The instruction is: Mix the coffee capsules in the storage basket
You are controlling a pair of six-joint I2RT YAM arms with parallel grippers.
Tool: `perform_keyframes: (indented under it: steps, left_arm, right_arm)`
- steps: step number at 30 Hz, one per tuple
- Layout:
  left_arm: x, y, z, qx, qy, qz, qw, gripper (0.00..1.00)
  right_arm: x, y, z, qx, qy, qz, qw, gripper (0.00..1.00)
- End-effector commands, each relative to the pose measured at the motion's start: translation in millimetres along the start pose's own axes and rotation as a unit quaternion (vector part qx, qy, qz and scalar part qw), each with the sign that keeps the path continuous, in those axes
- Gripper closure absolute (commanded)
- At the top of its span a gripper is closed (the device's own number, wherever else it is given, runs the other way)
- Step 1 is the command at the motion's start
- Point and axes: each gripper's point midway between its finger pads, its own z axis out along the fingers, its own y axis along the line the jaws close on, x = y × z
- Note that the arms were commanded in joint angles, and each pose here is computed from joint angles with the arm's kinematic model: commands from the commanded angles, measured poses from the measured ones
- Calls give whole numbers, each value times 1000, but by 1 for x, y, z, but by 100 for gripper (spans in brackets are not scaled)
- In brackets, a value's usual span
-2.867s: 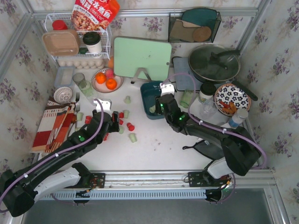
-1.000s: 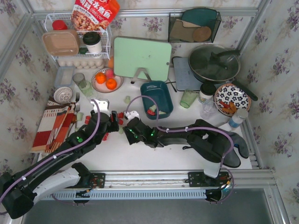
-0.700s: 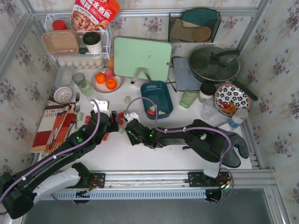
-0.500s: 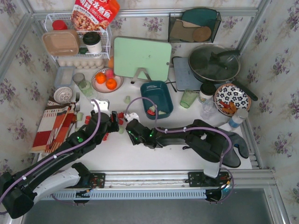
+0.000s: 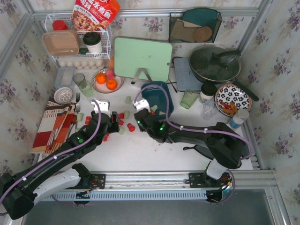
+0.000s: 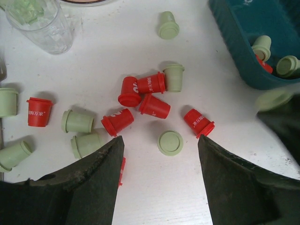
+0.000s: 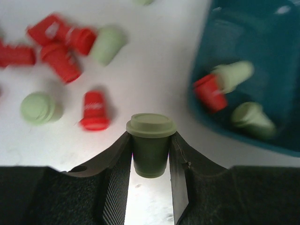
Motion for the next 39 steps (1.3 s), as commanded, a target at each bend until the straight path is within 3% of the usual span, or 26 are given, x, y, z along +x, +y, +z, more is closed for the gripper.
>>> perform_keyframes:
  steps: [1, 6, 11, 22, 29, 39]
  left_arm:
    - [0, 3, 1, -9, -2, -2, 1000, 32]
    - [2, 4, 3, -13, -1, 0, 1000, 32]
    - [4, 7, 7, -23, 4, 4, 1000, 32]
    - [19, 25, 29, -83, 20, 13, 996, 32]
    - [38, 48, 33, -138, 54, -44, 988, 25]
    - [90, 71, 14, -173, 175, -115, 962, 29]
  right_arm:
    - [-43, -56, -3, 72, -64, 5, 995, 73]
    - [-60, -103, 6, 102, -95, 37, 990, 72]
    - [-44, -126, 31, 114, -77, 43, 990, 67]
    - [-23, -133, 44, 114, -43, 29, 992, 27]
    - [-34, -137, 4, 101, -78, 31, 991, 27]
    - [-29, -135, -31, 65, -120, 45, 990, 27]
